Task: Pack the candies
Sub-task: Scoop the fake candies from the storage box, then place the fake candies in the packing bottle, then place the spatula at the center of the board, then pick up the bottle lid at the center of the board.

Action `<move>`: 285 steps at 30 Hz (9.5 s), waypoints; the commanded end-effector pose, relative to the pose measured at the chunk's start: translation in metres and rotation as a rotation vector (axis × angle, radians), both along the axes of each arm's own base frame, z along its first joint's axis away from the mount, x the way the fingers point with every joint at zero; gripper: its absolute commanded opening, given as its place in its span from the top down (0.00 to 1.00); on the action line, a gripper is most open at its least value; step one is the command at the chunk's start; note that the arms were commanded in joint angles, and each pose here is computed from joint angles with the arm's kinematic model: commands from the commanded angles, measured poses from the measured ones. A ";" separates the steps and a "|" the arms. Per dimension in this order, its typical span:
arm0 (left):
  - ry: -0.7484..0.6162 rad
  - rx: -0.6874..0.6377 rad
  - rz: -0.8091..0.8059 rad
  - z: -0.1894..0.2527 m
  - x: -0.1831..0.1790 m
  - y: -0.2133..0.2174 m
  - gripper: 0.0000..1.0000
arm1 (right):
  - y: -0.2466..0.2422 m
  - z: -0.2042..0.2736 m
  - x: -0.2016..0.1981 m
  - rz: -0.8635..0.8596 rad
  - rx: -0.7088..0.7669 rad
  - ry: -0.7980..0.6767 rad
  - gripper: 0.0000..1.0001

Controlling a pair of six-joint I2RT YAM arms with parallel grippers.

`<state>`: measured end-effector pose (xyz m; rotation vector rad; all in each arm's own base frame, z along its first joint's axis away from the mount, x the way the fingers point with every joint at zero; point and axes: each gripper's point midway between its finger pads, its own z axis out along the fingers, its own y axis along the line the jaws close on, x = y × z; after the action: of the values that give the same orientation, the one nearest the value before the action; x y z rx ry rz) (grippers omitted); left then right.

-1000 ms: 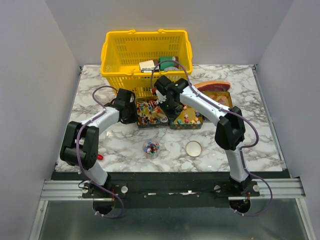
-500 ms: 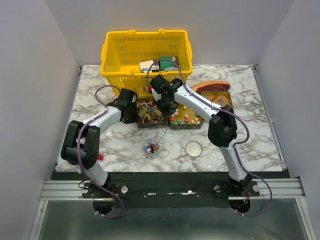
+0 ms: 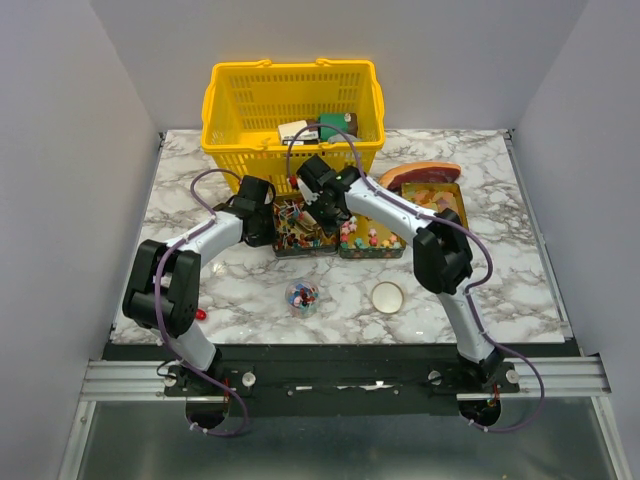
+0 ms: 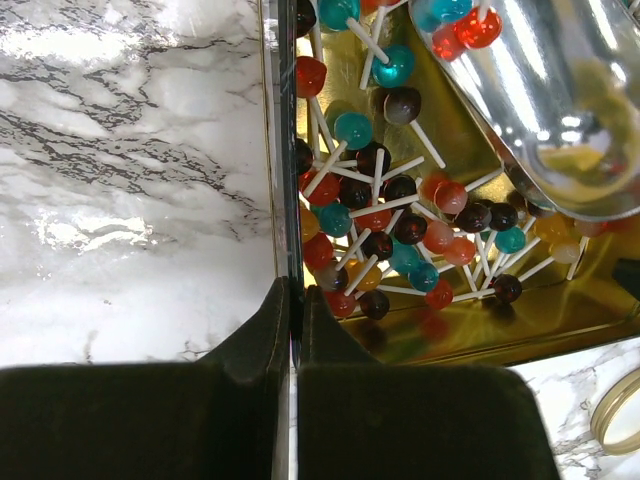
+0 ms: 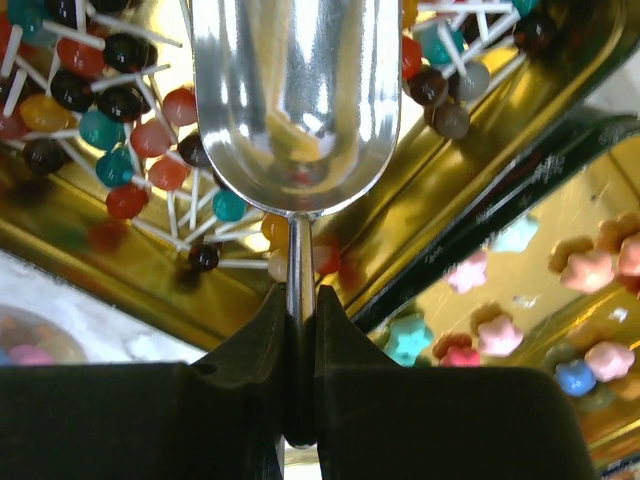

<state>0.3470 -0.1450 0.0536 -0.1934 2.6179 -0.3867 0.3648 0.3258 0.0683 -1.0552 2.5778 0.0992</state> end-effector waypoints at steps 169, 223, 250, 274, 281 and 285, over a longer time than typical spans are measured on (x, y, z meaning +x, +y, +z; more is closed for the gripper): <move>-0.357 -0.132 0.115 0.121 -0.061 0.027 0.01 | -0.220 0.006 -0.135 -0.854 0.271 -0.255 0.51; -0.369 -0.188 0.138 0.108 -0.091 0.034 0.01 | -0.092 -0.068 -0.179 -0.537 0.191 -0.175 0.99; -0.846 -0.615 -0.527 0.251 -0.141 -0.052 0.03 | -0.056 0.312 -0.294 0.333 1.255 -0.114 0.99; -1.029 -0.860 -1.416 0.315 -0.281 -0.100 0.02 | -0.021 0.331 -0.333 0.567 1.312 0.257 0.99; -0.981 -0.867 -1.443 0.307 -0.282 -0.113 0.12 | -0.014 0.328 -0.335 0.588 1.312 0.321 0.99; -0.968 -0.868 -1.435 0.305 -0.281 -0.117 0.39 | -0.013 0.325 -0.332 0.563 1.313 0.315 0.99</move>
<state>0.0688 -0.2603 0.3520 1.2727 1.1189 -1.5505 0.0360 0.3152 0.3809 -1.1035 1.6863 1.8332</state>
